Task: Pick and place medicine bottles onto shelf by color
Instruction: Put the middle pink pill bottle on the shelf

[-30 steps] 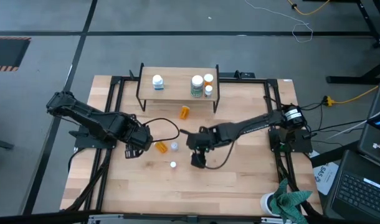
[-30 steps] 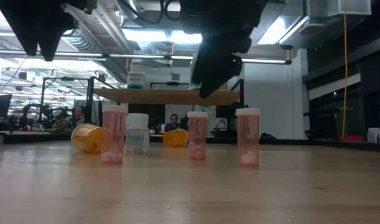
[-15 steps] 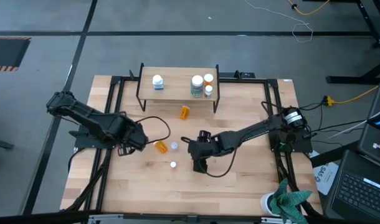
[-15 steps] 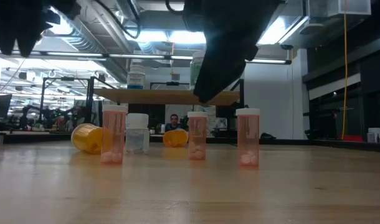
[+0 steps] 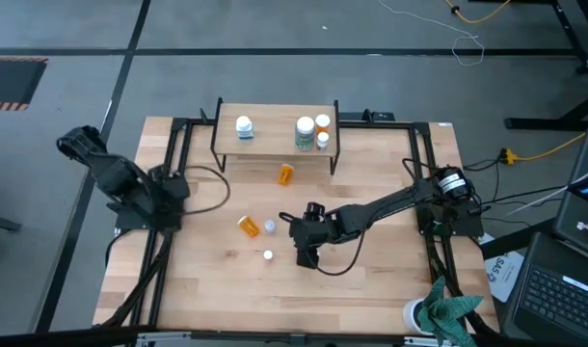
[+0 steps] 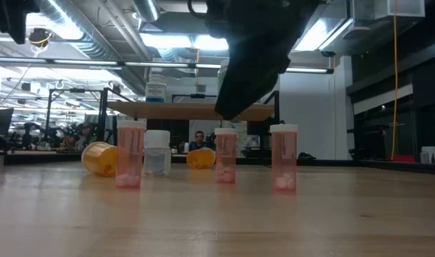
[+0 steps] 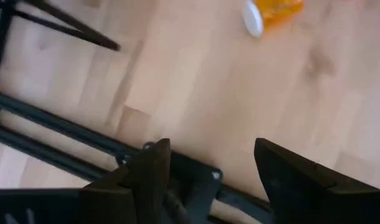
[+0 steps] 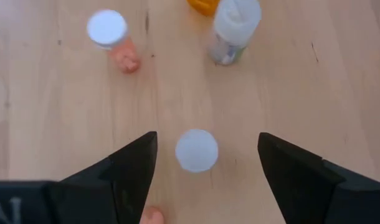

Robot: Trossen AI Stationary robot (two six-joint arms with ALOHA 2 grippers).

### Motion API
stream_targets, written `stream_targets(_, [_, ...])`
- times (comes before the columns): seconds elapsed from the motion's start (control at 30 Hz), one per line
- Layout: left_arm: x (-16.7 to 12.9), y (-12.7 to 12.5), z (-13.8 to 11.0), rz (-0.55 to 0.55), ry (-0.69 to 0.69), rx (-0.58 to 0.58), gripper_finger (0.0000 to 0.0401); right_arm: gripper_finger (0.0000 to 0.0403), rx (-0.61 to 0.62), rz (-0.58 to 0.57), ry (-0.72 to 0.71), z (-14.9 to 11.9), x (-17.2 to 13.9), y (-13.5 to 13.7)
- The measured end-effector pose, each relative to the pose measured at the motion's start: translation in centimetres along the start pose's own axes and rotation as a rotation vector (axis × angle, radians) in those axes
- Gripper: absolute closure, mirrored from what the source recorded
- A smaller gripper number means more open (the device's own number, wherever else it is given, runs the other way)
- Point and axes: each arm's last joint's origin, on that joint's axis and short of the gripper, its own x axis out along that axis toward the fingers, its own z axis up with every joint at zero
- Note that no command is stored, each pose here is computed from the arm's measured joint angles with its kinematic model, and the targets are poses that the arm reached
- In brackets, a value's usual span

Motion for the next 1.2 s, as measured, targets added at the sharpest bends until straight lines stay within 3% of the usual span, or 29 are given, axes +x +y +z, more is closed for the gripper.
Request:
stream_targets(0.23, [-0.5, 1.5, -0.8, -0.032, -0.105, -0.044, 0.0173, 0.0122, -0.004, -0.003, 0.024, -0.5, 1.4, 0.3])
stream_targets(0.53, [-0.4, 1.3, -0.7, -0.024, -0.110, -0.042, 0.0173, 0.0130, 0.008, -0.021, 0.044, -0.9, 2.2, 0.4])
stream_targets(1.03, [-0.4, 1.1, -0.6, -0.030, -0.115, -0.045, 0.0173, 0.0249, 0.019, -0.020, 0.051, -0.9, 2.5, 0.2])
stream_targets(1.2, [-0.4, 1.2, -0.6, -0.026, -0.123, -0.045, 0.0173, 0.0290, 0.030, -0.014, 0.074, 0.8, 1.5, -0.6])
